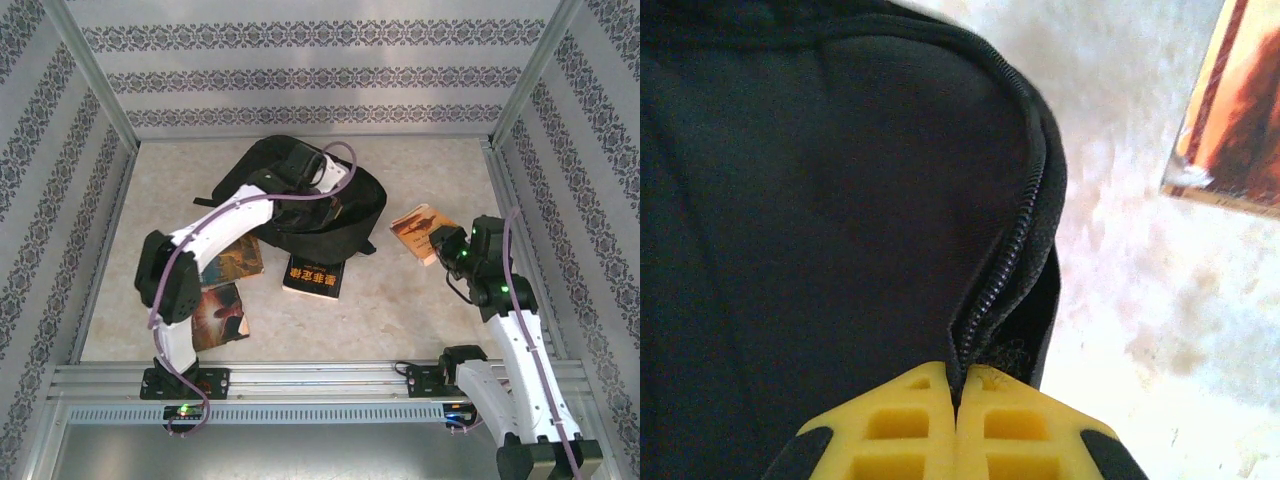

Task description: Pack the student bag

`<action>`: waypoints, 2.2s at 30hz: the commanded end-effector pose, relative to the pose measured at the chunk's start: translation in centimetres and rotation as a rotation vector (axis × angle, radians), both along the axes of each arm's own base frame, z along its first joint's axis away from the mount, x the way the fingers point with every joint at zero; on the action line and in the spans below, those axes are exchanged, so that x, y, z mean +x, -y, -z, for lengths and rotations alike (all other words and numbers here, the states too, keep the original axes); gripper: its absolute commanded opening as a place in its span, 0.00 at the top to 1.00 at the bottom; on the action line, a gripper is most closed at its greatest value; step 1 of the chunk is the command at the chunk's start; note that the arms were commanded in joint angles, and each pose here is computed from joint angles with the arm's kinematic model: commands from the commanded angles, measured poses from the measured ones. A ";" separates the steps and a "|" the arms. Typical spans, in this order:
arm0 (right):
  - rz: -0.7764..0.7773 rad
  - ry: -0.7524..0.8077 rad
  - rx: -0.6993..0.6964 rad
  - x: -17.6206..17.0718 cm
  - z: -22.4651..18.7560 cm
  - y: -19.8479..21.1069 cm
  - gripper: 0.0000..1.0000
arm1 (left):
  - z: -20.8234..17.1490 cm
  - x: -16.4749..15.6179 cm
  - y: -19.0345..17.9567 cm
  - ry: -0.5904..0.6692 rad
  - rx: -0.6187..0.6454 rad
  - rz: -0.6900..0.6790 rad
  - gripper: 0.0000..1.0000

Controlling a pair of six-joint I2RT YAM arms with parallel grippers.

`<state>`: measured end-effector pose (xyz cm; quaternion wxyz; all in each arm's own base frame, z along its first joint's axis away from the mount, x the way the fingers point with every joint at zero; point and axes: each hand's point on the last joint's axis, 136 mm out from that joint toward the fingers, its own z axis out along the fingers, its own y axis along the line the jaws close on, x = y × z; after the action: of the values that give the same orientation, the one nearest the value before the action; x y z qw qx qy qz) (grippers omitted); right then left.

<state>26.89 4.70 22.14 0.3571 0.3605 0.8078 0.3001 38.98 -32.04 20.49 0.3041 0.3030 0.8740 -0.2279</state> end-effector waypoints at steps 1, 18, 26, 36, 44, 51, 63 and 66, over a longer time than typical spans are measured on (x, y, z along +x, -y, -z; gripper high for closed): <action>-0.115 0.170 -0.045 1.6 -5.5 -2.1 1.00 | -6.8 0.8 -1.2 0.144 -0.147 -0.115 1.00; -0.280 -0.053 0.334 5.5 -3.0 -12.1 1.00 | -12.1 0.3 -6.2 0.289 -0.307 -0.313 1.00; -0.292 -0.106 0.414 6.9 -0.1 -14.4 1.00 | -13.5 1.3 -5.6 0.320 -0.371 -0.305 1.00; -0.341 -0.036 0.402 12.2 1.7 -18.8 1.00 | -14.1 1.7 -5.0 0.355 -0.391 -0.263 1.00; -0.314 0.077 0.489 15.5 1.3 -21.3 1.00 | -14.7 1.7 -5.2 0.369 -0.422 -0.237 1.00; -0.289 0.106 0.443 17.9 2.1 -22.8 0.99 | -14.9 1.7 -5.4 0.374 -0.442 -0.227 1.00; -0.399 0.113 0.222 20.0 4.7 -25.4 0.40 | -13.3 3.9 -7.1 0.327 -0.478 -0.298 1.00; -0.380 0.149 0.089 18.7 3.5 -22.6 0.34 | -12.0 4.4 -7.5 0.309 -0.455 -0.324 1.00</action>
<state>46.01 29.08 13.76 0.2607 0.2474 0.8199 0.4456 42.44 -24.71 30.53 0.4939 0.1255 0.8062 -0.3007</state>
